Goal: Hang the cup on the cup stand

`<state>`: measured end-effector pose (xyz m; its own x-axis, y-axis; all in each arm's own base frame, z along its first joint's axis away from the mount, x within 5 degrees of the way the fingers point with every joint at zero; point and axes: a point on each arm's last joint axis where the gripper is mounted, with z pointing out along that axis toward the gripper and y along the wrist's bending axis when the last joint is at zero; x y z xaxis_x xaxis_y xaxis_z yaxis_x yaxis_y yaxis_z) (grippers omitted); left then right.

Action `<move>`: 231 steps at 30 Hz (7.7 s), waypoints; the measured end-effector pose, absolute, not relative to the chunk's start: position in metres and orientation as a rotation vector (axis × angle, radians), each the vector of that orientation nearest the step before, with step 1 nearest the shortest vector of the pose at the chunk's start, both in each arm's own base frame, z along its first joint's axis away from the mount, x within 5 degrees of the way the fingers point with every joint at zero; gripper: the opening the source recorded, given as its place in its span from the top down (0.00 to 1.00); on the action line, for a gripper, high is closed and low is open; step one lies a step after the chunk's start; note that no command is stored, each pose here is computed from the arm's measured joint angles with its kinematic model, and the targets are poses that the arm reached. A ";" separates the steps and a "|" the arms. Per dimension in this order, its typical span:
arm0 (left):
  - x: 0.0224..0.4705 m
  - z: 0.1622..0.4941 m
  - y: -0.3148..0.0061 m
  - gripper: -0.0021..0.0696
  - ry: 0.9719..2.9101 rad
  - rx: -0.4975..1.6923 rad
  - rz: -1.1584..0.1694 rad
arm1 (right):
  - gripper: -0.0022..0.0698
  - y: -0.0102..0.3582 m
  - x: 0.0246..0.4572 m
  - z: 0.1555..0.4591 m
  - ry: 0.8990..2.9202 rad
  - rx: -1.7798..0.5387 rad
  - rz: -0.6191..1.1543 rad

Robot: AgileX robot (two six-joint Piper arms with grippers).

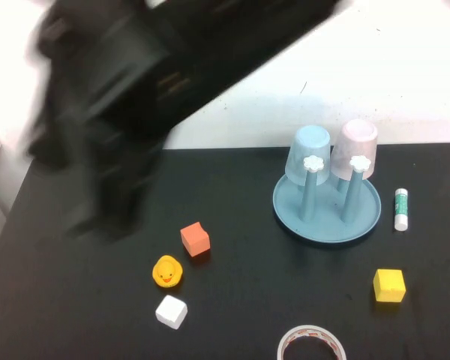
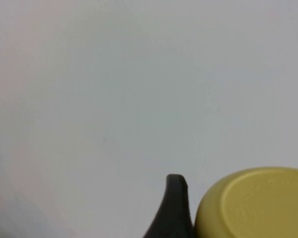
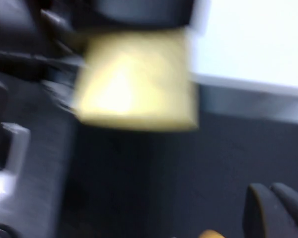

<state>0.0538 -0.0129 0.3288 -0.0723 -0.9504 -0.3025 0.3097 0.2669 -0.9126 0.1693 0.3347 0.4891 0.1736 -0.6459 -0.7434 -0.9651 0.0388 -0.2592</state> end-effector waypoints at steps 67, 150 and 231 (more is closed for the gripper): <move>0.378 0.281 -0.278 0.21 1.661 0.895 -0.711 | 0.97 0.072 0.074 0.269 1.920 -1.243 0.055; 0.452 0.197 -0.328 0.21 1.747 0.770 -0.868 | 0.97 0.072 0.074 0.269 1.923 -1.243 0.055; 0.109 0.349 -0.064 0.97 1.595 0.792 -0.101 | 0.97 0.026 0.045 0.337 1.751 -0.971 0.298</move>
<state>0.1087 -0.0640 0.3493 0.0278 0.4252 -0.9047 0.5362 0.7575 0.3725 0.0447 0.0265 0.3366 -0.1073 -0.4644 -0.8791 -0.7293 0.6377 -0.2479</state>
